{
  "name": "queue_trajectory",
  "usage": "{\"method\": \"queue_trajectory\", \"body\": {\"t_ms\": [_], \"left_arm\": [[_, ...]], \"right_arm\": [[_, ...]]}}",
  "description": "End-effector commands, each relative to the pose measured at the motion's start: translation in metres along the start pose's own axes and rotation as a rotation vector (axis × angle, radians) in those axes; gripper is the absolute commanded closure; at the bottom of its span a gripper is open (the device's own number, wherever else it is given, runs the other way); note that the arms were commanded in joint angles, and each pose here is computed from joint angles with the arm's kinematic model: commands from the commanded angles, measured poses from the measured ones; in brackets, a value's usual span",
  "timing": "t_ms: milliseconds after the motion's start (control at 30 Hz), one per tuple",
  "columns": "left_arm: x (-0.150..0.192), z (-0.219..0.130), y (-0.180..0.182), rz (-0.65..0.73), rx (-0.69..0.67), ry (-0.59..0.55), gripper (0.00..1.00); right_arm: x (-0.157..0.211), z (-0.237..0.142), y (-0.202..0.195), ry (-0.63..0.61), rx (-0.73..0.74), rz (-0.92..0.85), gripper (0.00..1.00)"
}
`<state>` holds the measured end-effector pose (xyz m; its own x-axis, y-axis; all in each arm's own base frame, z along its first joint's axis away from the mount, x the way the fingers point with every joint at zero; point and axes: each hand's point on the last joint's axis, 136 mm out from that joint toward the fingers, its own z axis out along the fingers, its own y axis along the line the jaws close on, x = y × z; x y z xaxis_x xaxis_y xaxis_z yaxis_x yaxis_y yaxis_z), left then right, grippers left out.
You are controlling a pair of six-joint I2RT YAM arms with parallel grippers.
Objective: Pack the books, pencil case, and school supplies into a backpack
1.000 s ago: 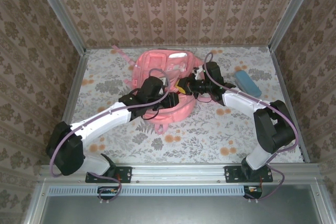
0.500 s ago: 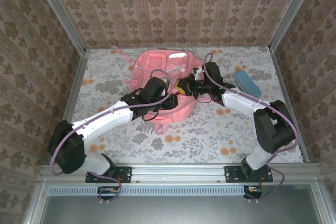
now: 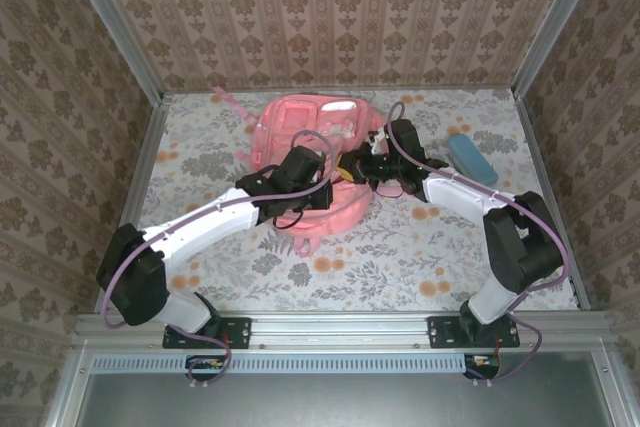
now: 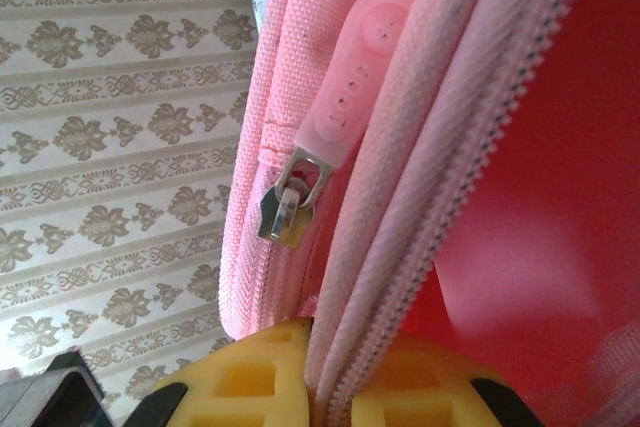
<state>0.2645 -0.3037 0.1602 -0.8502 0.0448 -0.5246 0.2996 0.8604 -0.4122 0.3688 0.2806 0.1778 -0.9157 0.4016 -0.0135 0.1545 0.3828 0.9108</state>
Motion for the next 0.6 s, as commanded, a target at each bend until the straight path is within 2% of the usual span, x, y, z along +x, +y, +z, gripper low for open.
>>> {"method": "queue_trajectory", "body": {"t_ms": [0,233,367,467,567], "left_arm": [[-0.004,-0.011,0.011,0.031,-0.06,-0.029,1.0],[0.007,-0.009,0.044,0.029,-0.159,-0.031,1.0],[0.011,-0.013,0.071,-0.02,-0.191,-0.054,1.0],[0.012,-0.013,0.082,-0.045,-0.171,-0.079,1.0],[0.011,-0.01,0.074,-0.037,-0.096,-0.099,1.0]], "right_arm": [[-0.003,-0.016,0.02,-0.051,-0.029,-0.081,0.96],[-0.02,-0.035,-0.006,-0.148,0.039,-0.048,1.0],[-0.035,-0.049,-0.019,-0.202,0.057,-0.043,1.0],[-0.041,-0.055,-0.023,-0.217,0.052,-0.042,1.0],[-0.04,-0.055,-0.017,-0.206,0.024,-0.058,1.0]]}}
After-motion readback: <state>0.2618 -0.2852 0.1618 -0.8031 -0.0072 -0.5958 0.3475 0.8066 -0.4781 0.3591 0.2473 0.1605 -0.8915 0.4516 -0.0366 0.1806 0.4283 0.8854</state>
